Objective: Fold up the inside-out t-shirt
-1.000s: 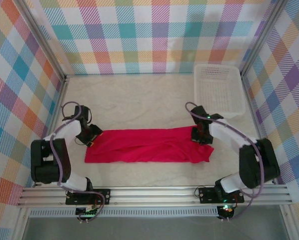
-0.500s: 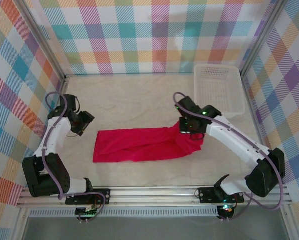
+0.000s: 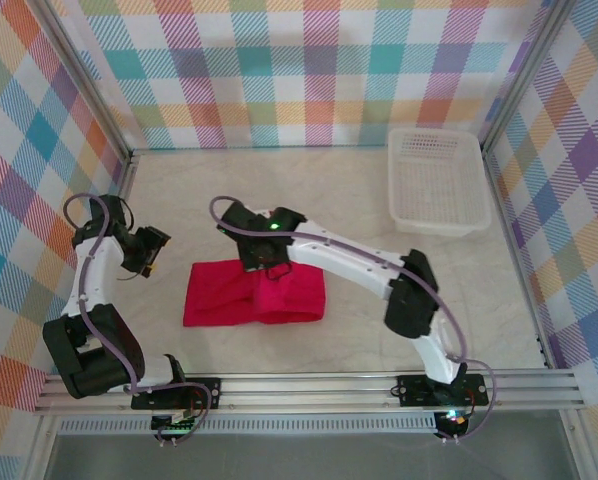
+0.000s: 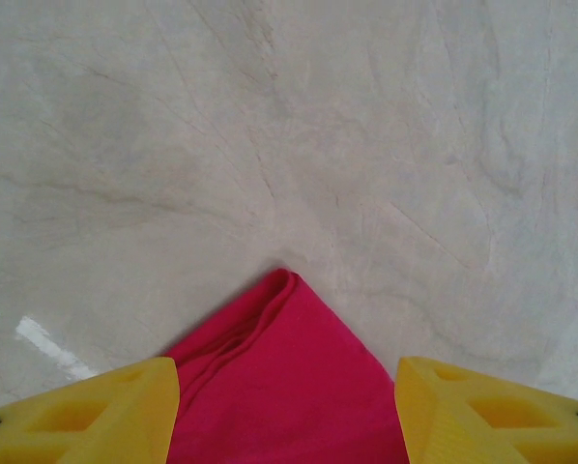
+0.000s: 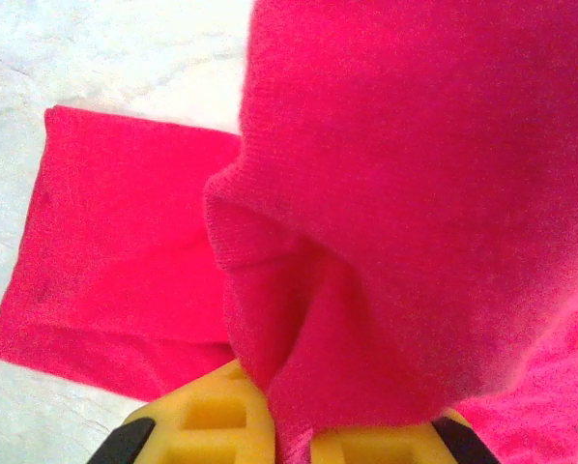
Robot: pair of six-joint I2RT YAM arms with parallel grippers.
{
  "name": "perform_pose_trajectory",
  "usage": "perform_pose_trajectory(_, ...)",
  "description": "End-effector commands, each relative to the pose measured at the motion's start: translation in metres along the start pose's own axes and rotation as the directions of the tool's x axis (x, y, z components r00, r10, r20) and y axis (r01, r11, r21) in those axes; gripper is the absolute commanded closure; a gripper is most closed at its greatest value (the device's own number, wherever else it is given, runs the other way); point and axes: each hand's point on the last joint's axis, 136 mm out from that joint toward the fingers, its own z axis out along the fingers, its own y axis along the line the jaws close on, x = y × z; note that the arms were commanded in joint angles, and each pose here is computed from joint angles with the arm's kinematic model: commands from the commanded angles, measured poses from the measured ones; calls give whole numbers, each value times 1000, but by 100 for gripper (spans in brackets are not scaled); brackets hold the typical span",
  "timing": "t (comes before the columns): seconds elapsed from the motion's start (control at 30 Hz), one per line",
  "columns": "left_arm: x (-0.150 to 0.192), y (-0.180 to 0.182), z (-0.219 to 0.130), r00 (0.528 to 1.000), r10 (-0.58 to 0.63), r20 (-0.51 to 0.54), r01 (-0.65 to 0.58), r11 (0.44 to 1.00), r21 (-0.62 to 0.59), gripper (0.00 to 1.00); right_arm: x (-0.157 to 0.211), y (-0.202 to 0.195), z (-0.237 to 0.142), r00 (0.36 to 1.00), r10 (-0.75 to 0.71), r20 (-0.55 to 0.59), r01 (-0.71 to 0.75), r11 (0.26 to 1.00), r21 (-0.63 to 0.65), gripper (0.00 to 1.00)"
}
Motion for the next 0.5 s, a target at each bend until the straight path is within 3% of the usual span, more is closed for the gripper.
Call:
perform_pose_trajectory(0.0,-1,-2,-11,1000,3,-6,-3,1000,30,39,-4,35,1,999,-40,-16,39,997,-65,98)
perform_pose_trajectory(0.2,-5,3,-9,1000,-19,-20,19,999,29,39,-7,80,4,997,-78,-5,76,985,-154,99)
perform_pose_trajectory(0.47,-13,13,-7,994,-80,-72,85,994,65,39,-10,96,-28,993,-103,50,112,967,-231,99)
